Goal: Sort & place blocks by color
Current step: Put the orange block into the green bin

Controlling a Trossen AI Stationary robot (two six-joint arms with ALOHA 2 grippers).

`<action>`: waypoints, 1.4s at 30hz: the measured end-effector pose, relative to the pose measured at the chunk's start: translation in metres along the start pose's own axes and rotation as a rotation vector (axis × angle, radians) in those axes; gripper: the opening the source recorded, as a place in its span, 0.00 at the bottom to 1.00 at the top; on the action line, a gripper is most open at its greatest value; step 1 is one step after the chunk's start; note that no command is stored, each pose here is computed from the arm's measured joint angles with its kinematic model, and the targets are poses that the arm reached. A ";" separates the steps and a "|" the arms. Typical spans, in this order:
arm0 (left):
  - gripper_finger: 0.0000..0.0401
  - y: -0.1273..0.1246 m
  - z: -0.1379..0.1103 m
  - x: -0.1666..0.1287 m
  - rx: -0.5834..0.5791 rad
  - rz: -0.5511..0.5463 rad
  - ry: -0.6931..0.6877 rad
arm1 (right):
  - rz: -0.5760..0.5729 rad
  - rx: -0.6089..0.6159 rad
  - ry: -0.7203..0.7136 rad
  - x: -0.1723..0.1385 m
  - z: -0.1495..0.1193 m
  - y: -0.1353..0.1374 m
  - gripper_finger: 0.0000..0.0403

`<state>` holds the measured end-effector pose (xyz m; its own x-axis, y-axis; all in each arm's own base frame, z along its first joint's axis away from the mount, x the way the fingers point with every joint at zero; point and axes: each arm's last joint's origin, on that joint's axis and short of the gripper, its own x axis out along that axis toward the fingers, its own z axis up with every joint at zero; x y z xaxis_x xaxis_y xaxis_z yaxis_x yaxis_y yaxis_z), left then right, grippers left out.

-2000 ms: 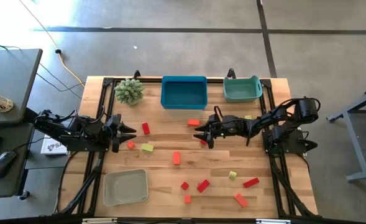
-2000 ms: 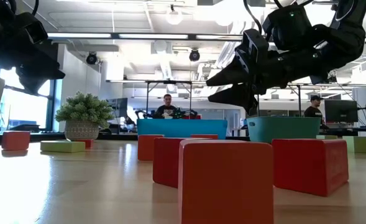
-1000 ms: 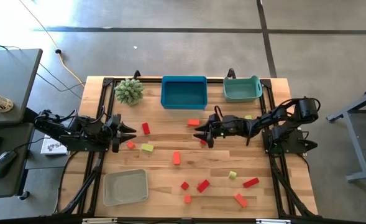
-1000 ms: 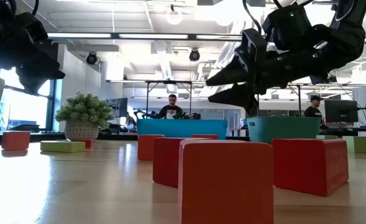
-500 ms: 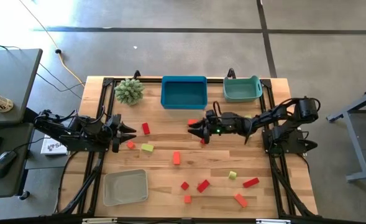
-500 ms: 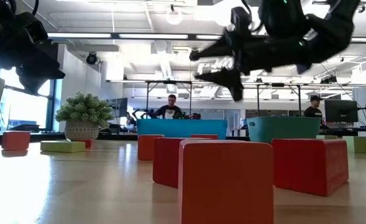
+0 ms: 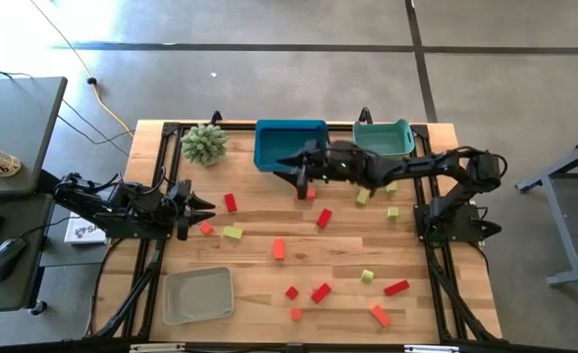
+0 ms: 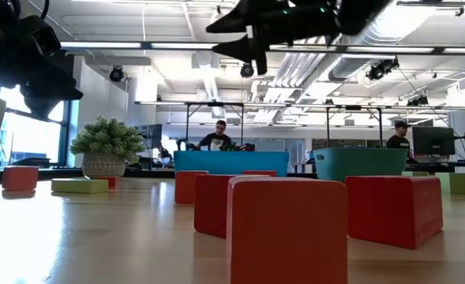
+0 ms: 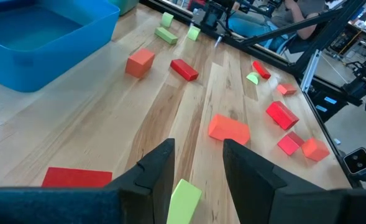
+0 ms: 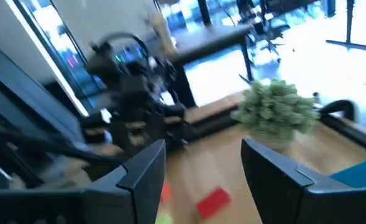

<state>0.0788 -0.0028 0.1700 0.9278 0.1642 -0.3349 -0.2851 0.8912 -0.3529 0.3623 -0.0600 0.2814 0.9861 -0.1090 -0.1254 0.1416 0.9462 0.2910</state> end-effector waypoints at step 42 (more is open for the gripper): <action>0.31 0.001 0.000 0.000 -0.002 0.019 -0.011 | -0.187 -0.359 0.795 0.001 -0.024 -0.032 0.55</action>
<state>0.0787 -0.0022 0.1701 0.9247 0.1856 -0.3323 -0.3032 0.8870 -0.3483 0.3567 -0.0830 0.2489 0.5792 -0.1534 -0.8006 0.1267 0.9871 -0.0975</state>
